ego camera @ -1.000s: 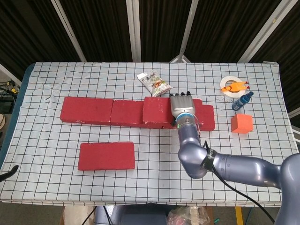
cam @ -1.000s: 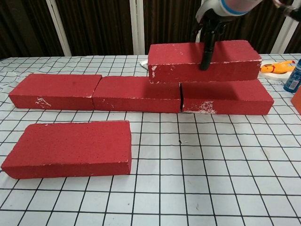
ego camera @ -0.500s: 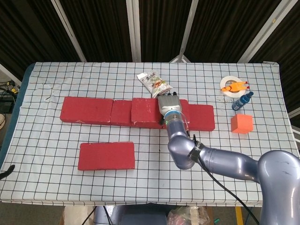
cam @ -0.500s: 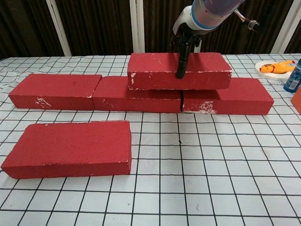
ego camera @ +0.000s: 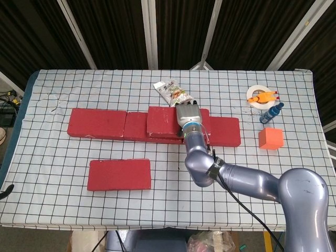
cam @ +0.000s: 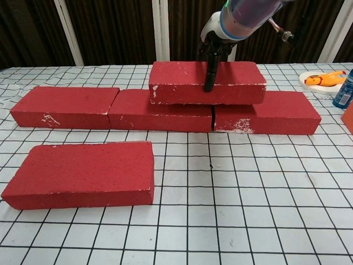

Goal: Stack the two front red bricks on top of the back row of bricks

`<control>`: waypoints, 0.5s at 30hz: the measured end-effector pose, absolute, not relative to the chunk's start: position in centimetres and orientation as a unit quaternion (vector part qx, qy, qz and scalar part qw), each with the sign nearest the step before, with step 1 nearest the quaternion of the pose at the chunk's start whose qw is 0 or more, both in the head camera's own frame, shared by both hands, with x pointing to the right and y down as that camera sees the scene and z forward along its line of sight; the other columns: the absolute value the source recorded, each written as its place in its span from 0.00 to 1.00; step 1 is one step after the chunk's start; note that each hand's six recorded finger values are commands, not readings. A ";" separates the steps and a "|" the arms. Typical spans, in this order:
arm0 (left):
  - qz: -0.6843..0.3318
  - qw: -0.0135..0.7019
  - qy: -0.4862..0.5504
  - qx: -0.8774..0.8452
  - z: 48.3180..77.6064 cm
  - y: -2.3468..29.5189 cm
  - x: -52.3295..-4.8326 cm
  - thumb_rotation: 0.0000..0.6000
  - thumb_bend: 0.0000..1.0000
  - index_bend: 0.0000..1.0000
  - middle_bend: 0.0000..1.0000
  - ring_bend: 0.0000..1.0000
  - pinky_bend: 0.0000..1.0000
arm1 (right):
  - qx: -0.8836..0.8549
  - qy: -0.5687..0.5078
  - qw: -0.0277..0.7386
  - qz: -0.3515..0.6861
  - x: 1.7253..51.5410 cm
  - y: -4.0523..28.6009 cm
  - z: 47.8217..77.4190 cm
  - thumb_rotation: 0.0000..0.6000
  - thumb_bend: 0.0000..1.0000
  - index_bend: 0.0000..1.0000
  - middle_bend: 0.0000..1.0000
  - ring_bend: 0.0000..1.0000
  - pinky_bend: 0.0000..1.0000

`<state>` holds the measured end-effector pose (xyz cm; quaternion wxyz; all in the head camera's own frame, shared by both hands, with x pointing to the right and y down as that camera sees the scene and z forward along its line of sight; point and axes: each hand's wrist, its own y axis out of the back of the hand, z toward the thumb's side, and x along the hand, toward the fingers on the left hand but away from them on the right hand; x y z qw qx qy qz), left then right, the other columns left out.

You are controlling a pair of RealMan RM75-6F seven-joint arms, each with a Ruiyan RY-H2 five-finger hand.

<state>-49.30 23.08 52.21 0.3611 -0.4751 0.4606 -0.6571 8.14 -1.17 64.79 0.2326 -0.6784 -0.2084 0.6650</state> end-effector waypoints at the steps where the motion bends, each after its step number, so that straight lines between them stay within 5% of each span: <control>1: -0.658 0.361 0.460 -0.475 52.2 23.1 -49.3 1.00 0.00 0.08 0.00 0.00 0.07 | -0.678 -0.209 0.232 0.666 8.3 -1.2 64.9 1.00 0.18 0.23 0.25 0.12 0.00; 15: -0.661 0.362 0.457 -0.472 52.4 23.2 -49.1 1.00 0.00 0.08 0.00 0.00 0.07 | -0.676 -0.205 0.225 0.671 9.9 -0.9 65.6 1.00 0.18 0.23 0.25 0.12 0.00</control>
